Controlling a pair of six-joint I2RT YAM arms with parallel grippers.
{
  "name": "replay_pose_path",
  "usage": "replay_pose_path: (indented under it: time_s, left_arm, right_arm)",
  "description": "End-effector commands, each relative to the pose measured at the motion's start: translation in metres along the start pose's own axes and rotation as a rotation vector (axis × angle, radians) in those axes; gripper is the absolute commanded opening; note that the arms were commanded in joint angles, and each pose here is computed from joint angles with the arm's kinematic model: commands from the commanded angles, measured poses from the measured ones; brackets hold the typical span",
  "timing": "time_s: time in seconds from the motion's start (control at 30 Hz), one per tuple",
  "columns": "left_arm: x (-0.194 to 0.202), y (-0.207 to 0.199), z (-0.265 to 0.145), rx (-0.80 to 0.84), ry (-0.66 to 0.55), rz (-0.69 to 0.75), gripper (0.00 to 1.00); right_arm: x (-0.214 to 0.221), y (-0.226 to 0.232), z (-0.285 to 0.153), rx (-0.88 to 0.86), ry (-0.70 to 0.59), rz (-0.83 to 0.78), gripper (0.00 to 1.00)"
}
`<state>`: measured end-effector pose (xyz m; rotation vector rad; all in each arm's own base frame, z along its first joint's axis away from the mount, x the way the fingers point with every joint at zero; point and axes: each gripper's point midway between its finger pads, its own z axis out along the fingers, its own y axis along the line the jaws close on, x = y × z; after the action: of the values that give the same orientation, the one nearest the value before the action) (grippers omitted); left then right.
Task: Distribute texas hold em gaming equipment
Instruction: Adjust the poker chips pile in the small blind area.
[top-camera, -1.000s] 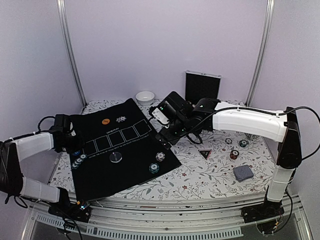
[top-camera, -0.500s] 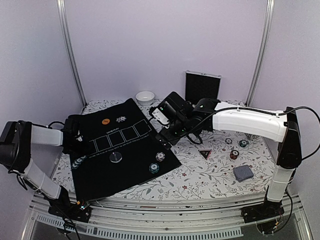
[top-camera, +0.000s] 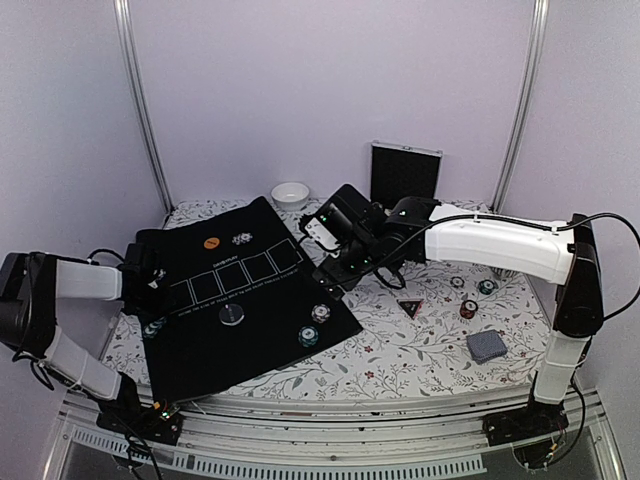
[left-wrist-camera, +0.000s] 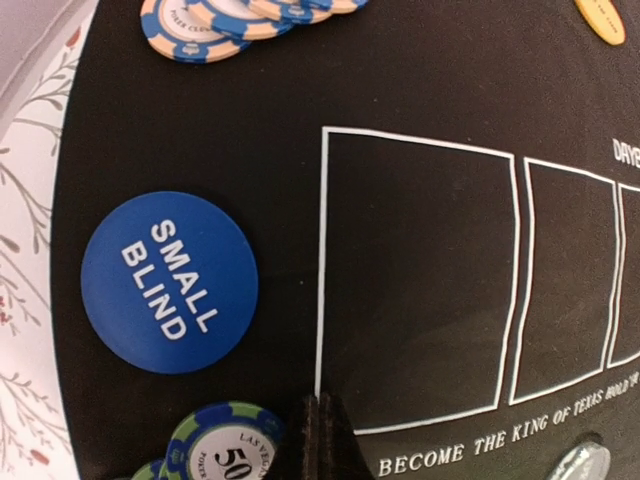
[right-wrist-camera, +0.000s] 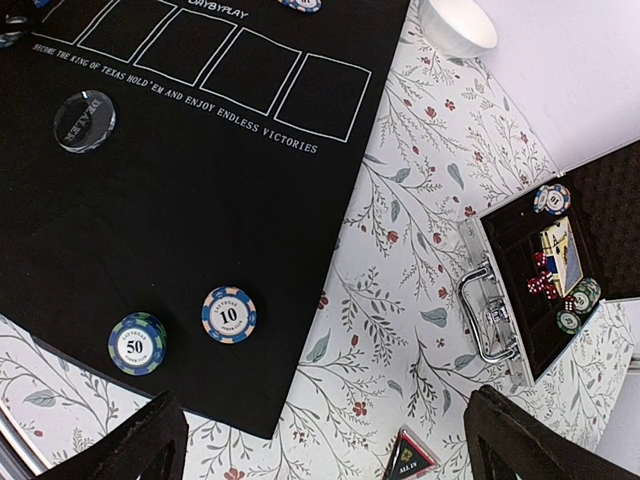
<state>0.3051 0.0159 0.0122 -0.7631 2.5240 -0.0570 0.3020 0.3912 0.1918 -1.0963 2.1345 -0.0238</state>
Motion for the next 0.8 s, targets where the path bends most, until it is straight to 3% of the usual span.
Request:
replay_pose_path:
  time_s: [0.0,0.4,0.7,0.77]
  left_arm:
    - [0.014,0.020,-0.002,-0.093,0.030,-0.011,0.00]
    - [0.019,0.034,-0.003,-0.084,0.037,-0.075,0.00]
    - [-0.017,0.025,-0.033,-0.045,-0.102,-0.077,0.00]
    - [-0.023,0.017,-0.041,0.005,-0.139,-0.056,0.06]
  right_arm:
    - [0.005,-0.010,-0.003,0.031,0.012,0.006,0.99]
    - [0.009,-0.021,-0.005,0.062,0.024,0.028,0.99]
    - [0.011,-0.030,-0.008,0.079,0.029,0.060,0.99]
    - [0.011,-0.039,-0.009,0.087,0.027,0.095,0.99]
